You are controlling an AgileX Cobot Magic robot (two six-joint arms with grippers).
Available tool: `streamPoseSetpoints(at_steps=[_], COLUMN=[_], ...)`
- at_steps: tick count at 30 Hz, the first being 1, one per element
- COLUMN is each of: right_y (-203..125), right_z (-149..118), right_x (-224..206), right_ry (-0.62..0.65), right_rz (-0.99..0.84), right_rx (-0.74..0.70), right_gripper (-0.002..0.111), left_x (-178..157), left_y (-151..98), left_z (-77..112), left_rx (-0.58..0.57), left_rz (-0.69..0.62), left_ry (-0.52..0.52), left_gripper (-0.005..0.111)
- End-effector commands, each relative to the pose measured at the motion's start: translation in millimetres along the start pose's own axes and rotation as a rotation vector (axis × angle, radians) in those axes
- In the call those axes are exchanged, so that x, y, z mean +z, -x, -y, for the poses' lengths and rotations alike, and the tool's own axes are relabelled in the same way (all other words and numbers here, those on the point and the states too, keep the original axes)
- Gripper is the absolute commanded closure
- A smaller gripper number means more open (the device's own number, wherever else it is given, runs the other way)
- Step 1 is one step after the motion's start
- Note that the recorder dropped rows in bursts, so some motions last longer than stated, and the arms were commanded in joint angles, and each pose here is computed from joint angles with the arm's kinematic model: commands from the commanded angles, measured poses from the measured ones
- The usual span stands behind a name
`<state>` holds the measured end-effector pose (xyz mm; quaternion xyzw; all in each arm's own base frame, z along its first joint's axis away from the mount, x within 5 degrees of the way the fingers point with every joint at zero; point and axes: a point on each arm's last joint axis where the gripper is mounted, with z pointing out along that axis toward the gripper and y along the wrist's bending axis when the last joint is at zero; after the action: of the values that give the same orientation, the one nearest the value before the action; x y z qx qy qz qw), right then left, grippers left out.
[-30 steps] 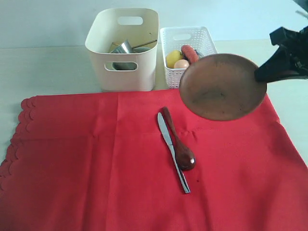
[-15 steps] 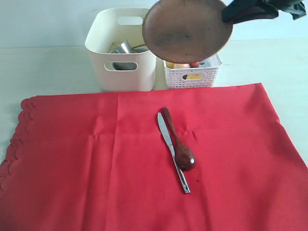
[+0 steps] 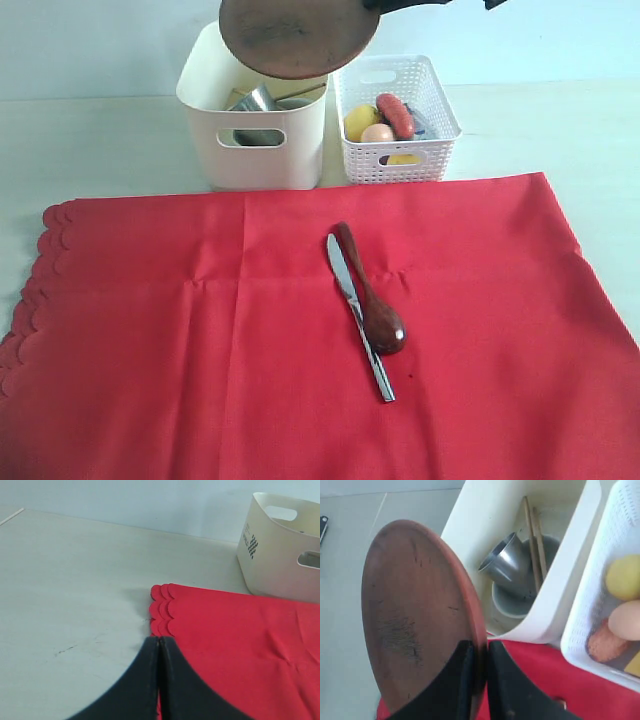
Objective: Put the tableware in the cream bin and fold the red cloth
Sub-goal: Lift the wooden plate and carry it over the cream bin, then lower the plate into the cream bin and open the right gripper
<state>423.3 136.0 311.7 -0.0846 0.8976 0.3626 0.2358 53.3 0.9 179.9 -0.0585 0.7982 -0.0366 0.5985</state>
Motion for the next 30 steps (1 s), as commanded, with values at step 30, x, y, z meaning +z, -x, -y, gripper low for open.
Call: streamPoseSetpoints(at_steps=[30], right_y=[33.2], right_z=[46.5], right_x=[115.4], right_ry=[0.039], right_rz=[0.097], right_rx=[0.215], right_gripper=[0.108], left_x=[-0.4], left_y=[0.6], left_z=[0.3], left_rx=[-0.001], left_rz=[0.011], left_ry=[-0.005], left_gripper=[0.107])
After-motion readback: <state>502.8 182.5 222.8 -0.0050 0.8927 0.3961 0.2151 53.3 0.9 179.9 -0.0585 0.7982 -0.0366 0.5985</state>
